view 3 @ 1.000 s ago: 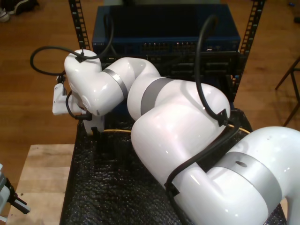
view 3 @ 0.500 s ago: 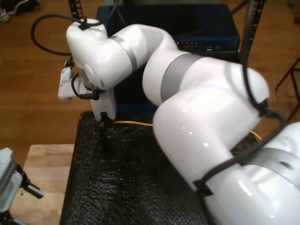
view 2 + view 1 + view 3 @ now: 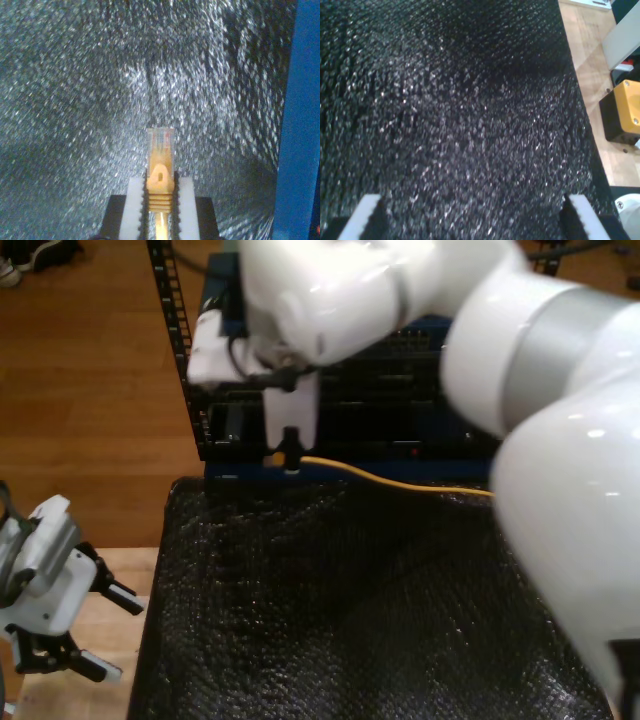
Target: Grab the cable and plug it in
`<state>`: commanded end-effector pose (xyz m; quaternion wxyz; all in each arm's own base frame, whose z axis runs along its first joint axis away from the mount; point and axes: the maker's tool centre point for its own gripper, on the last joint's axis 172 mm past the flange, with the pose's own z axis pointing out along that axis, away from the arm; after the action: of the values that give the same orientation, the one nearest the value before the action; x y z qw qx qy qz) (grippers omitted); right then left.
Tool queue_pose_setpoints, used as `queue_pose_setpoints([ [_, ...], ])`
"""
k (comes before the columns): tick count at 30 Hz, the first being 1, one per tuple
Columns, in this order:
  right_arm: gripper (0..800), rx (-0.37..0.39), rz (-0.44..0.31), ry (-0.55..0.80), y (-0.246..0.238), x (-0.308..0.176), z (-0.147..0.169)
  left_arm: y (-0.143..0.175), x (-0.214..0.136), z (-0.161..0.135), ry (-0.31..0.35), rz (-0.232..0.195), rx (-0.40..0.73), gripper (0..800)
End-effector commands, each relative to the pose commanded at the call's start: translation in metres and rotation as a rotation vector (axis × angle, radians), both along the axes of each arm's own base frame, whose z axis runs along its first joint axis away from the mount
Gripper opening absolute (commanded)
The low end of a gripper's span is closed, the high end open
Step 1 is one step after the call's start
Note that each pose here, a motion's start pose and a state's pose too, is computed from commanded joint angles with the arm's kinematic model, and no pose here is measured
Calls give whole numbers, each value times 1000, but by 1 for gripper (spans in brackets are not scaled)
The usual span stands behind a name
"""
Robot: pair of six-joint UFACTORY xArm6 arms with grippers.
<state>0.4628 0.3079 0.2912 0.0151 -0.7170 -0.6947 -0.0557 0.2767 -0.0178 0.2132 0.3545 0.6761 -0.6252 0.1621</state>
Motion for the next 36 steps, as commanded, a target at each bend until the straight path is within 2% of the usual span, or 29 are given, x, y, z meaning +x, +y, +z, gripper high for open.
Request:
queue_pose_setpoints([
  [5, 3, 42, -28, 19, -36, -13, 11, -32, 13, 22, 0, 8, -41, 800],
  [9, 3, 44, -26, 21, -60, -27, 14, -53, 22, 34, -20, 1, -82, 800],
  [15, 3, 95, -33, 43, -87, -52, 15, -86, 30, 47, -29, -15, -138, 800],
  [19, 3, 145, -11, 45, -90, -74, 23, -107, 32, 51, -33, -32, -168, 800],
  [23, 3, 157, -14, 43, -97, -93, 24, -130, 36, 57, -43, -46, -208, 800],
  [31, 3, 199, -18, 38, -97, -118, 31, -167, 52, 82, -84, -12, -326, 800],
  [36, 3, 226, -22, 45, -94, -128, 33, -185, 50, 88, -86, -37, -350, 800],
])
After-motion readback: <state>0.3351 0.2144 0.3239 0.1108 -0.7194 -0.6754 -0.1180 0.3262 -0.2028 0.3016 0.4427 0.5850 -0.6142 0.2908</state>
